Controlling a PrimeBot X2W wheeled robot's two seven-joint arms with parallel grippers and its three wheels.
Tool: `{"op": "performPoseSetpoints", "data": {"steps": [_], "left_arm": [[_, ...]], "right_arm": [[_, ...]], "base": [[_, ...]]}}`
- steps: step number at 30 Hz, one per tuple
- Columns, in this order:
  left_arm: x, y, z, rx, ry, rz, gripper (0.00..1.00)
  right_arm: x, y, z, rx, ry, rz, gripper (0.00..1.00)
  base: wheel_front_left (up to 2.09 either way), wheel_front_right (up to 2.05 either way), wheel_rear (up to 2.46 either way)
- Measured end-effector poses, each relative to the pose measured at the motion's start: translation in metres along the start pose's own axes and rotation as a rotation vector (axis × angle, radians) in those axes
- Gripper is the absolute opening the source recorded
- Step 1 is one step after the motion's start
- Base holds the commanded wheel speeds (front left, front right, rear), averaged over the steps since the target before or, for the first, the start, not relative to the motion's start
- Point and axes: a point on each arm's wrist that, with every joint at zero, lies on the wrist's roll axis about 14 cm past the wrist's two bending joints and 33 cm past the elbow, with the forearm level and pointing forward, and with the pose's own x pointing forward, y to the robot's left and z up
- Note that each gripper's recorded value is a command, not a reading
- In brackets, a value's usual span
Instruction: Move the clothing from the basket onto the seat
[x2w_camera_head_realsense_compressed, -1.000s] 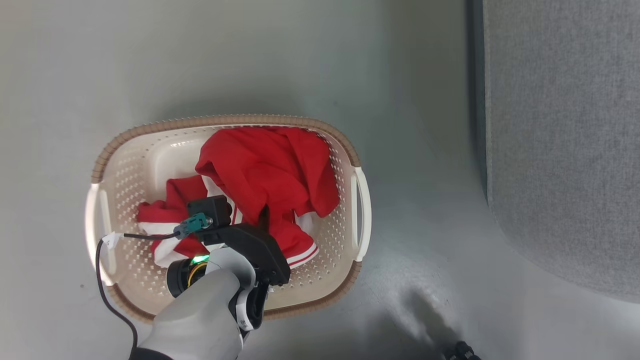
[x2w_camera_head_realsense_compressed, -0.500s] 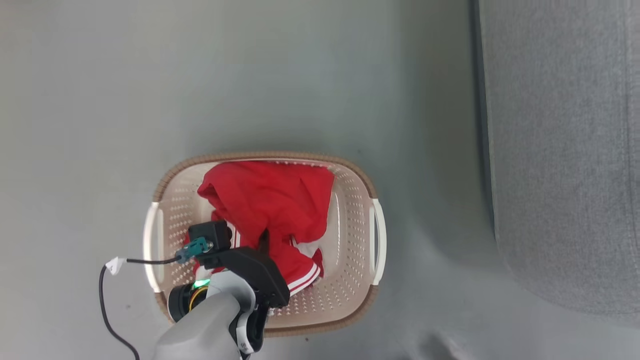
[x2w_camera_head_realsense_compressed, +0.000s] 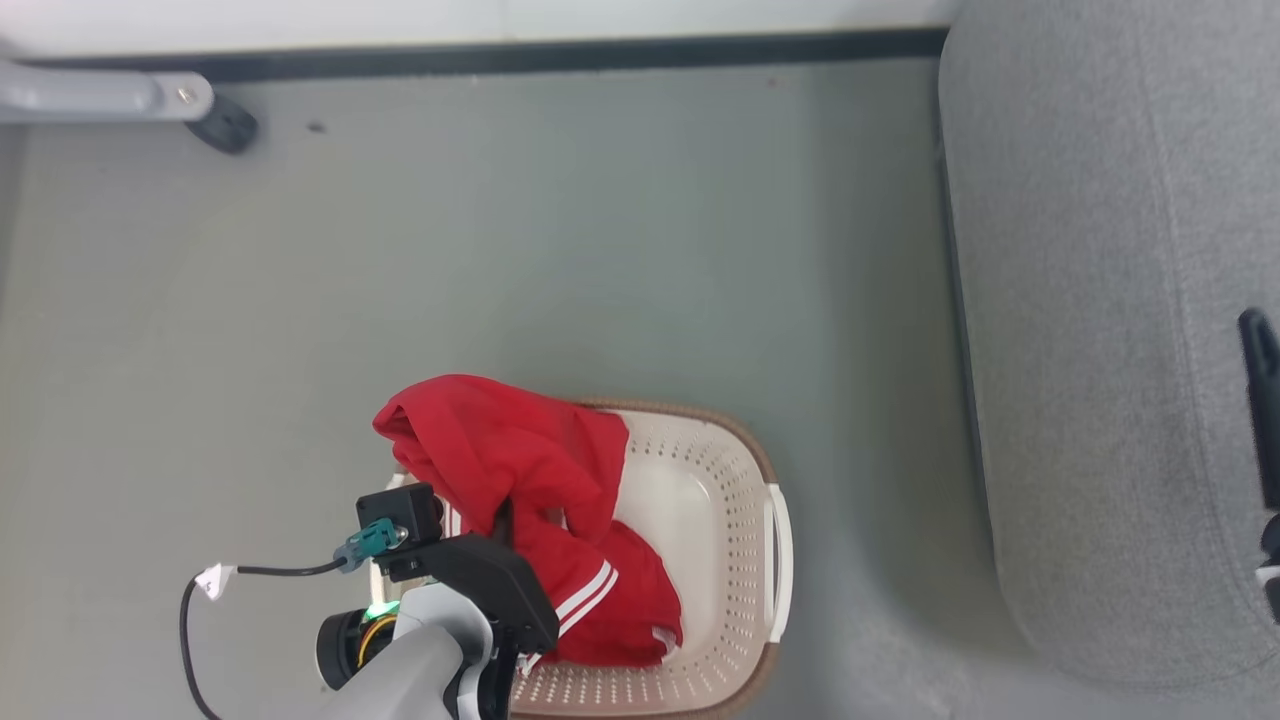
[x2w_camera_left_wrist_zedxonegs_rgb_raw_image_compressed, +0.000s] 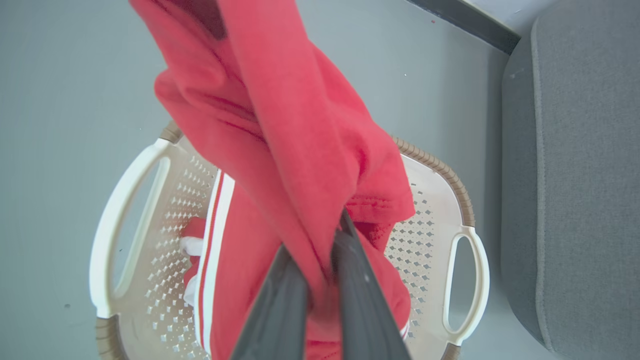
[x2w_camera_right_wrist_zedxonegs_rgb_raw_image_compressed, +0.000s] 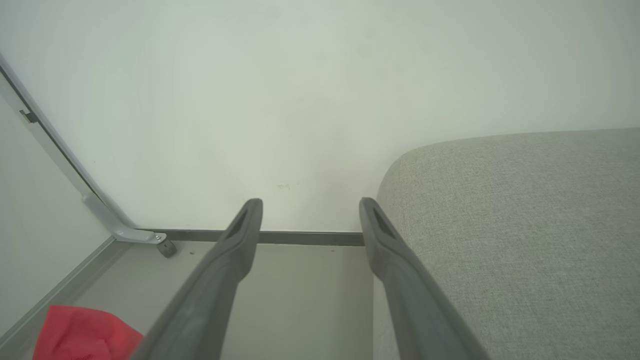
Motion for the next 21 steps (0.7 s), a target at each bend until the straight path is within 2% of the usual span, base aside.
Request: {"op": "performPoseSetpoints", "data": {"steps": [11,21], "left_arm": [[-0.042,0.004,0.054,0.075,-0.194,0.023,0.0],[-0.086,-0.02,0.112,0.192,-0.421,-0.029,0.0]], "right_arm": [[-0.021,0.036,0.008,0.032,-0.026,0.036,1.0],[-0.041,0.075,0.014,0.052,-0.049,0.1,1.0]], "base": [[0.0,0.0,0.0],[0.0,0.0,0.0]]}}
